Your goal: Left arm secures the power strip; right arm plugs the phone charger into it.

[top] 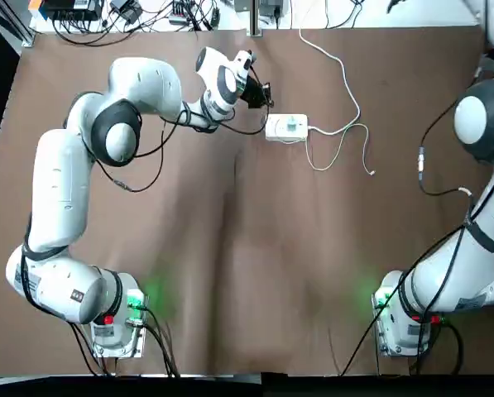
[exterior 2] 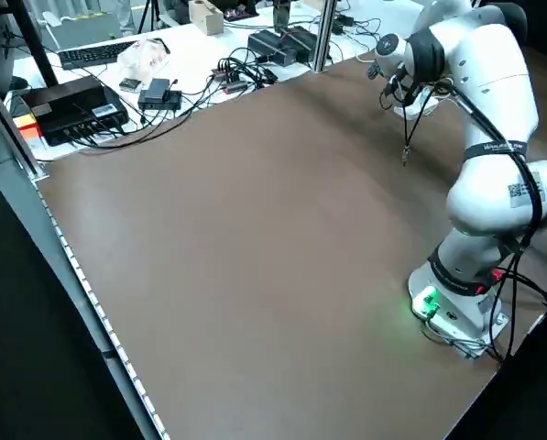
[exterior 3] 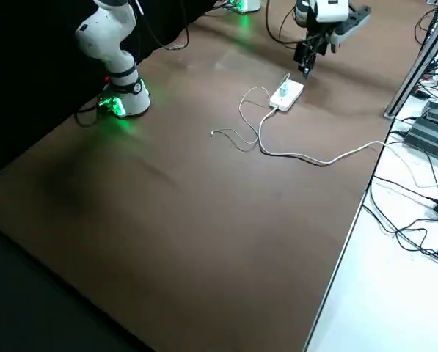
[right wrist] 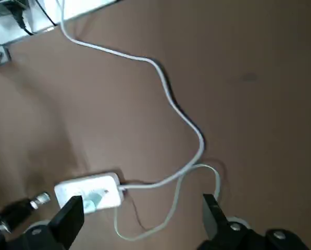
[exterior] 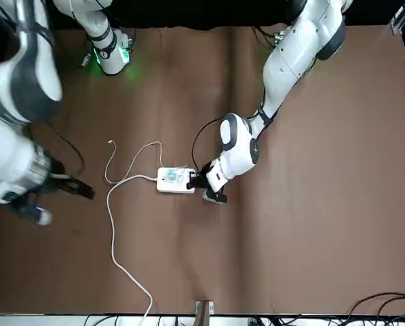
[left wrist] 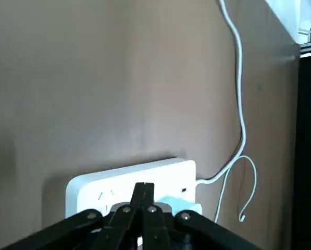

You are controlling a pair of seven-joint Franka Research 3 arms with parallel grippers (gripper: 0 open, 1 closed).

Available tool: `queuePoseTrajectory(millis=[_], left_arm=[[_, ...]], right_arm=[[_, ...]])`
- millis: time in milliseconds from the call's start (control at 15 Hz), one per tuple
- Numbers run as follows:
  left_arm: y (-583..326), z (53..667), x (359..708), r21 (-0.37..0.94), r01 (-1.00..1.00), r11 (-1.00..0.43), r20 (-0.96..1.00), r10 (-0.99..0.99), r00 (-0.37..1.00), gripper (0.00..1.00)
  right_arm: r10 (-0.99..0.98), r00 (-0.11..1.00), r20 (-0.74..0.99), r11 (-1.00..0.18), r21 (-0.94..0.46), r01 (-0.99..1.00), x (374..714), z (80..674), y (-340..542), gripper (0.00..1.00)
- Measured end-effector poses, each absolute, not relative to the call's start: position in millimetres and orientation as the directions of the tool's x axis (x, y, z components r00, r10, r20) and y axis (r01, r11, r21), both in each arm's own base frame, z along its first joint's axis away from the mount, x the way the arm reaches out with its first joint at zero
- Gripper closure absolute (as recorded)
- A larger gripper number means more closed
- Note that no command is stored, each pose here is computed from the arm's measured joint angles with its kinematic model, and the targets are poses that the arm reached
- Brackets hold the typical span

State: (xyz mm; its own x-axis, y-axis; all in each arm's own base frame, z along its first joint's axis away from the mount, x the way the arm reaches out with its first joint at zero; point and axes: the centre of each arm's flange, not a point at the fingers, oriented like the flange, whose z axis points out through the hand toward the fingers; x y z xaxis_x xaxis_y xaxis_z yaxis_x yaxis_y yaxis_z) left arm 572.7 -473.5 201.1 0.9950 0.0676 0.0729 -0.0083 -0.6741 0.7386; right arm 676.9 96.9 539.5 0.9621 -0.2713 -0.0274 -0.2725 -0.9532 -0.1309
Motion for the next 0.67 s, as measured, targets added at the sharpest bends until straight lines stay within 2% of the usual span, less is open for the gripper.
queuePoseTrajectory(millis=[200,667], left_arm=[[-450,233,583,0.736,-0.016,-0.677,0.100,0.085,0.991,0.99],[-385,296,585,0.713,-0.027,-0.701,0.101,0.065,0.993,0.97]], right_arm=[[-0.270,0.963,-0.021,-0.958,-0.096,-0.271,656,578,52,0.00],[-0.110,0.994,0.014,-0.993,-0.054,-0.109,631,613,-15,0.00]])
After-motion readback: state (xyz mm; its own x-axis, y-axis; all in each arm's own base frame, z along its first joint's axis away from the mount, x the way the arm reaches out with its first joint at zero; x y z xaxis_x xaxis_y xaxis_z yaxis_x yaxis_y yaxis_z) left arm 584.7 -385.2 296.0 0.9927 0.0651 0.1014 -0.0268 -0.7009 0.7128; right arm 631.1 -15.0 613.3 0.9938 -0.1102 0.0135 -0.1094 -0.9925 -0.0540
